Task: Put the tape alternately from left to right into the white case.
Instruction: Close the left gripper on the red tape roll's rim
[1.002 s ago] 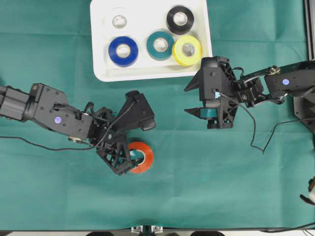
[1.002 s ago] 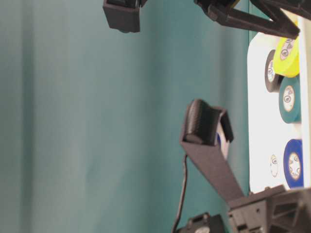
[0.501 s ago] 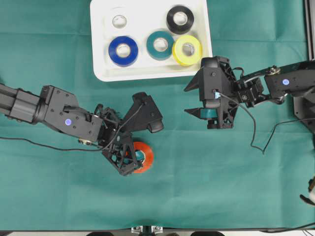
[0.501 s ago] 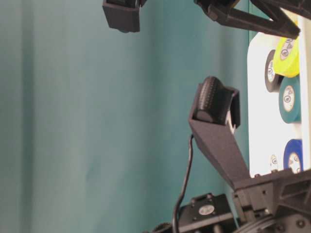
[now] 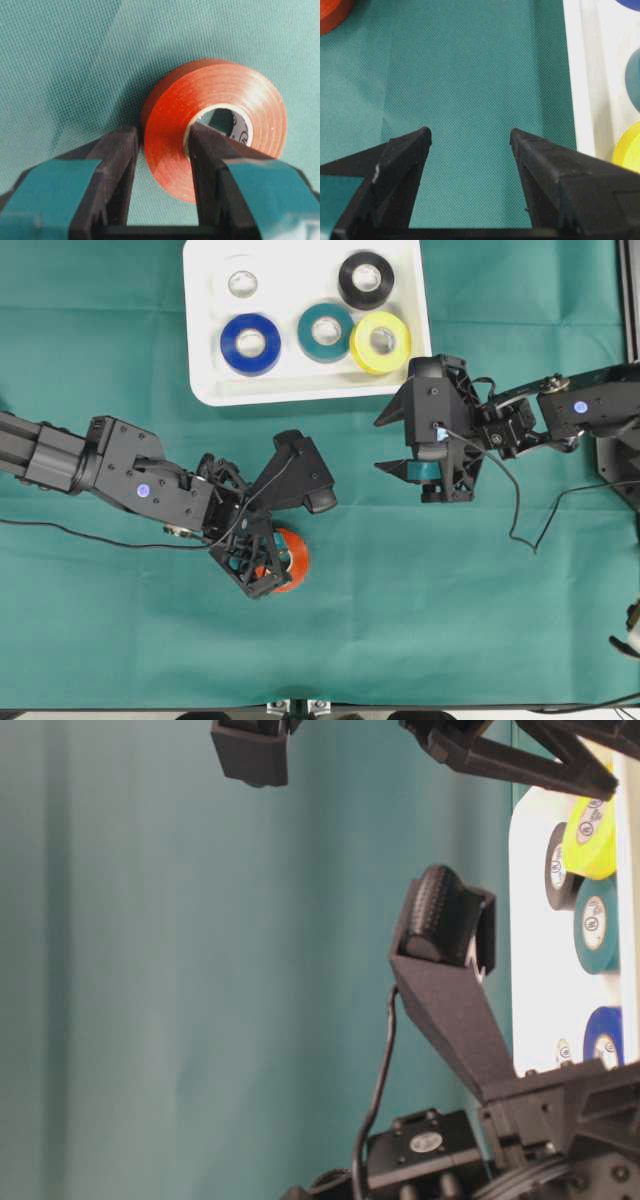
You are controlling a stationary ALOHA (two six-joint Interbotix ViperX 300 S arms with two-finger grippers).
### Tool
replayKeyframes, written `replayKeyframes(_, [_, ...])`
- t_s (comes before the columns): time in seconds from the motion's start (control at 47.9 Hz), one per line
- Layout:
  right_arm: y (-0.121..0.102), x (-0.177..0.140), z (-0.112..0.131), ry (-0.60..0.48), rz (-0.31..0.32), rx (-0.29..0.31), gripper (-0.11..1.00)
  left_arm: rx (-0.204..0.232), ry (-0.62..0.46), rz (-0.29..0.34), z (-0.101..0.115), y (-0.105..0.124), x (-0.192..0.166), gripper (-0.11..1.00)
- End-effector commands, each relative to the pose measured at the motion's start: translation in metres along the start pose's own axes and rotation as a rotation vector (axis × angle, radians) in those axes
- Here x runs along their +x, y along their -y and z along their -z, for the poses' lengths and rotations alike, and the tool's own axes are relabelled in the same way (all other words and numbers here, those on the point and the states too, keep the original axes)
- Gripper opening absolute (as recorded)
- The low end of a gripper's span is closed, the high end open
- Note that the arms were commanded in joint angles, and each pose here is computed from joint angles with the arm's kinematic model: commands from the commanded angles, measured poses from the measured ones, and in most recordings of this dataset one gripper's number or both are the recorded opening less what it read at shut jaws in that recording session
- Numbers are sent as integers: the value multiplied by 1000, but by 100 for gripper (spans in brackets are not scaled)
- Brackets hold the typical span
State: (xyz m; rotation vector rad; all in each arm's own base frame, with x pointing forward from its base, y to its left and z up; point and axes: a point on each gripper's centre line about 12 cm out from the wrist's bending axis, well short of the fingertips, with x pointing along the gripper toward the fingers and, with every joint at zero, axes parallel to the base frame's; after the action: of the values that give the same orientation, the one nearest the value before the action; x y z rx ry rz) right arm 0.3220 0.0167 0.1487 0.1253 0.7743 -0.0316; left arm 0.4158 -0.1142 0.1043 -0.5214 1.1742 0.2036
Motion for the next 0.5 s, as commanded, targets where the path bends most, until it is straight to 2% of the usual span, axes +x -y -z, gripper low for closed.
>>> replayKeyframes(0.0, [-3,-5,-8,31,-9,2,72,-2,34,31,-10,8,-11,-3])
replayKeyframes(0.271, [-3,-5,-8,31,-9,2,72,14,64,60,-14,13,-31,-3])
replayKeyframes(0.48, [-3,-5,-9,32,-10,2,72,91,110,93,-22,19,-64,-3])
